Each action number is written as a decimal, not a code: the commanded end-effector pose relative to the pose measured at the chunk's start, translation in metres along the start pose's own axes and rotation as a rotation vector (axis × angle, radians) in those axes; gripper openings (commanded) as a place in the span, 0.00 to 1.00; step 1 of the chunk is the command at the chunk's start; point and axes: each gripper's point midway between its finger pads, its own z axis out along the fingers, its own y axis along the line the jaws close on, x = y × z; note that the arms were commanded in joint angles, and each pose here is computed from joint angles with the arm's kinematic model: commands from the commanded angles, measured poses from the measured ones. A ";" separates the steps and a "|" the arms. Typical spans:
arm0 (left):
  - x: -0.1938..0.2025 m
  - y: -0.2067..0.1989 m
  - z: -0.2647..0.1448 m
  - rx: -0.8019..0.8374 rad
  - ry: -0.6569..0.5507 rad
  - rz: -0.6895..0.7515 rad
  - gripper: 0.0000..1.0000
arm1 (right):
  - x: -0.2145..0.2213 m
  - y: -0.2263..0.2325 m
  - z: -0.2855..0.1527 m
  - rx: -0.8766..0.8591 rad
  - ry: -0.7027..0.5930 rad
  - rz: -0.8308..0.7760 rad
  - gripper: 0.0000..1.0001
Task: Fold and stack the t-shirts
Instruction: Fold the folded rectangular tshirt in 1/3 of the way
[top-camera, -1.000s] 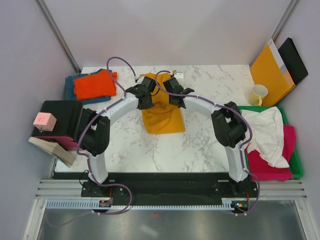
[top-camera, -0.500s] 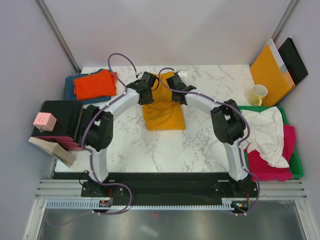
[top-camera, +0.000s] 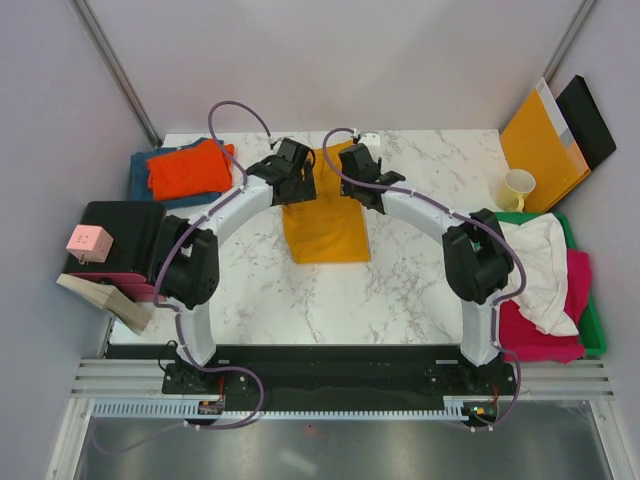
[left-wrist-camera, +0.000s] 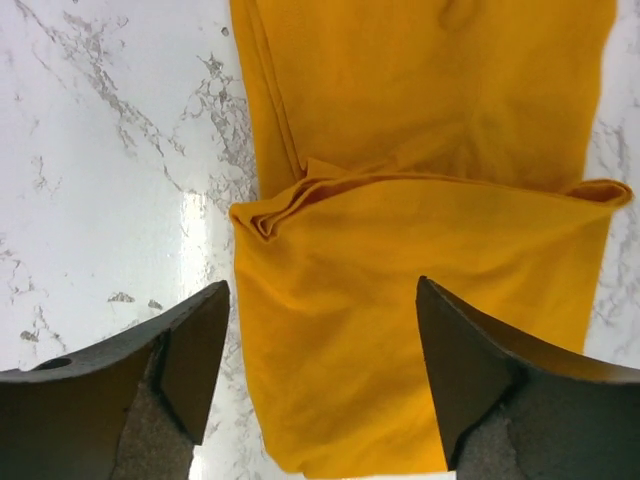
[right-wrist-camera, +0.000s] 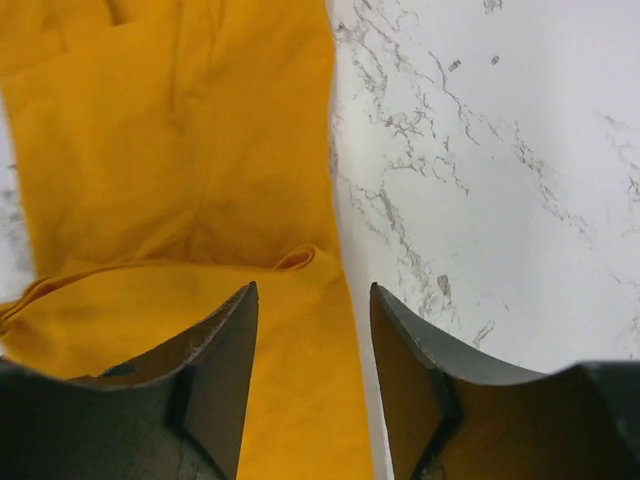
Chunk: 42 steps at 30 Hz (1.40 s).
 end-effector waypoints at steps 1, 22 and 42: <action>-0.001 -0.014 -0.038 0.100 -0.026 -0.067 0.78 | -0.006 0.016 -0.050 -0.110 -0.039 0.048 0.51; 0.162 -0.028 -0.013 0.159 0.309 0.019 0.60 | 0.169 -0.028 -0.037 0.003 0.275 -0.014 0.37; 0.254 0.008 -0.093 0.128 0.422 0.091 0.53 | 0.262 -0.068 -0.144 -0.005 0.454 -0.028 0.33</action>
